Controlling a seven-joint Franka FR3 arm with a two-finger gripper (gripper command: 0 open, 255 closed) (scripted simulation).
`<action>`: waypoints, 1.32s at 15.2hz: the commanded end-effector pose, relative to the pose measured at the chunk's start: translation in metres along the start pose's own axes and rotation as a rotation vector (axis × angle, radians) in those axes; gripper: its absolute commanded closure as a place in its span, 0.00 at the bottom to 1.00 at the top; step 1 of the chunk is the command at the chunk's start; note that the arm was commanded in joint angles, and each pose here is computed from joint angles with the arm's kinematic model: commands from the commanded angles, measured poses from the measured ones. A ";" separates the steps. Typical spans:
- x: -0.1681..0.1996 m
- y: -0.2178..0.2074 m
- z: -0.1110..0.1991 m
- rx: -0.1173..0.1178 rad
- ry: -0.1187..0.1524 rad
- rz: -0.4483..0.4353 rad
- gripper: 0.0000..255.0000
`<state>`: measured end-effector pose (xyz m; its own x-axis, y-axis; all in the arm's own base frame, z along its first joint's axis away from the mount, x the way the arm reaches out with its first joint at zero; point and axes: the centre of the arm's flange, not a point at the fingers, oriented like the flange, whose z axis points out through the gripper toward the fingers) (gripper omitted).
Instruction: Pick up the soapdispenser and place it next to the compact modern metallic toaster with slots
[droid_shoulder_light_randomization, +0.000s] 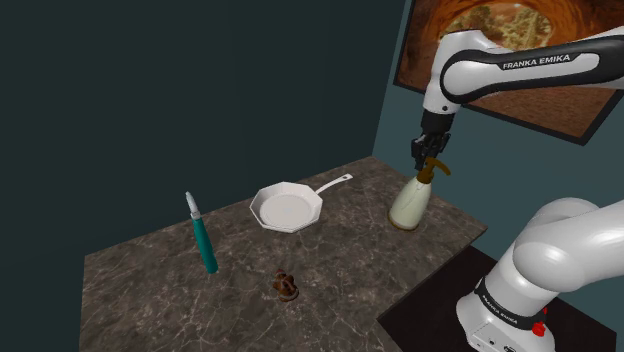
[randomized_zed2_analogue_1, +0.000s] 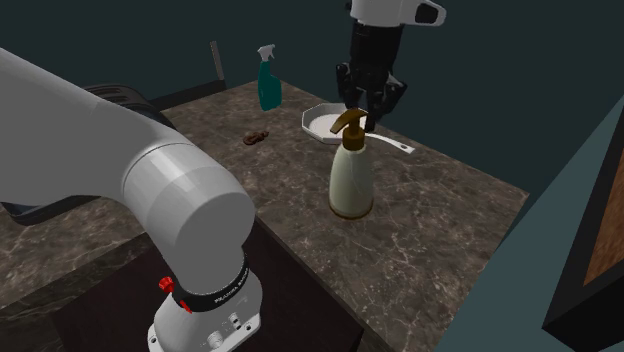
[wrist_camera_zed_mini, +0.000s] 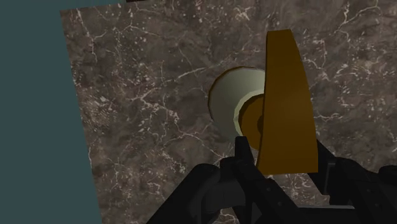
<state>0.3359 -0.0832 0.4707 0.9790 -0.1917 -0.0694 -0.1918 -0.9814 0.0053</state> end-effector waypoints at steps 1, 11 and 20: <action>-0.001 0.000 -0.011 0.000 0.000 0.000 1.00; -0.005 0.001 -0.063 0.000 0.000 0.000 1.00; -0.008 0.001 -0.111 0.000 0.000 0.000 1.00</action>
<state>0.3355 -0.0839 0.5763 0.9790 -0.1917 -0.0697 -0.1918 -0.9814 0.0052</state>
